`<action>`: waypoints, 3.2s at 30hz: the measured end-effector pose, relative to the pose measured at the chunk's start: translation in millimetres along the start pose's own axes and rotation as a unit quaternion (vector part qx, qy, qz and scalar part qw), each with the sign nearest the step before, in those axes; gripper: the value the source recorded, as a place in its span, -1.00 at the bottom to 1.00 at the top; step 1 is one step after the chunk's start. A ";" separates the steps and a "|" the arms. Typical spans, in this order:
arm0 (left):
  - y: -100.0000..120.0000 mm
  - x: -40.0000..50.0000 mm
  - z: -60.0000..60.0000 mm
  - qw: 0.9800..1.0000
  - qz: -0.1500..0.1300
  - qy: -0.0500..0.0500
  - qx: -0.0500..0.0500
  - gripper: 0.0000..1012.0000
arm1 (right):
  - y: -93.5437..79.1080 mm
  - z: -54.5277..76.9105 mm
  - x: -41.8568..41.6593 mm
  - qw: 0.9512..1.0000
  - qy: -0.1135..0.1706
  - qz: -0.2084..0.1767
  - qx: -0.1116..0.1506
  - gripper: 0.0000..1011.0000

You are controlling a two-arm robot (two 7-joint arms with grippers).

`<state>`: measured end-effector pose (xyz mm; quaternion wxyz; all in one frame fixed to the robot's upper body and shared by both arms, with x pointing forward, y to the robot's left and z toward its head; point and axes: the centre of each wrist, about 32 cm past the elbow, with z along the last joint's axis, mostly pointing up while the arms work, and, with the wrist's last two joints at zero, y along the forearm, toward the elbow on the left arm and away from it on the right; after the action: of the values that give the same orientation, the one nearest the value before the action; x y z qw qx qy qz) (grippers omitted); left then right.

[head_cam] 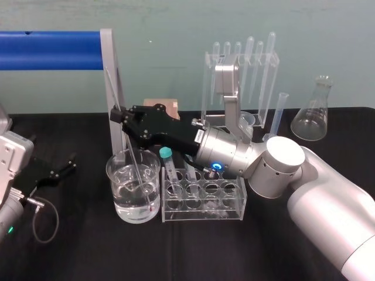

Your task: Hold the thermometer with one hand and immerse one end into the beaker, then reinsert it into the test tube rack.

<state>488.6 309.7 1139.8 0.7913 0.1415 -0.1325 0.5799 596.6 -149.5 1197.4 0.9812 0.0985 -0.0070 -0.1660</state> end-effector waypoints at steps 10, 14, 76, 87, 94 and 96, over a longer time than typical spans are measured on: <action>0.0 0.0 0.0 1.000 0.000 0.000 0.000 0.99 | 1.4 14.2 -1.4 1.000 0.000 0.006 0.020 -0.89; 0.0 0.0 0.0 1.000 0.000 0.000 0.000 0.99 | 1.2 37.6 -1.7 0.999 -0.007 0.017 0.050 -0.89; 0.0 0.0 0.0 1.000 0.000 0.000 0.000 0.99 | -106.3 34.1 -5.0 0.995 -0.042 -0.086 0.001 -0.89; 0.0 0.0 0.0 1.000 0.000 0.000 0.000 0.99 | -103.6 22.3 -1.4 0.995 -0.026 -0.093 -0.022 -0.89; 0.0 0.0 0.0 1.000 0.000 0.000 0.000 0.99 | -102.4 21.2 -0.1 0.995 -0.031 -0.089 -0.035 -0.89; 0.0 0.0 0.0 1.000 0.000 0.000 0.000 0.99 | -102.5 21.1 -0.1 0.995 -0.031 -0.089 -0.035 -0.89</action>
<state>488.6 309.7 1139.8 0.7913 0.1416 -0.1325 0.5799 562.3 -248.4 1198.1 0.9647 0.0592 -0.0226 -0.2556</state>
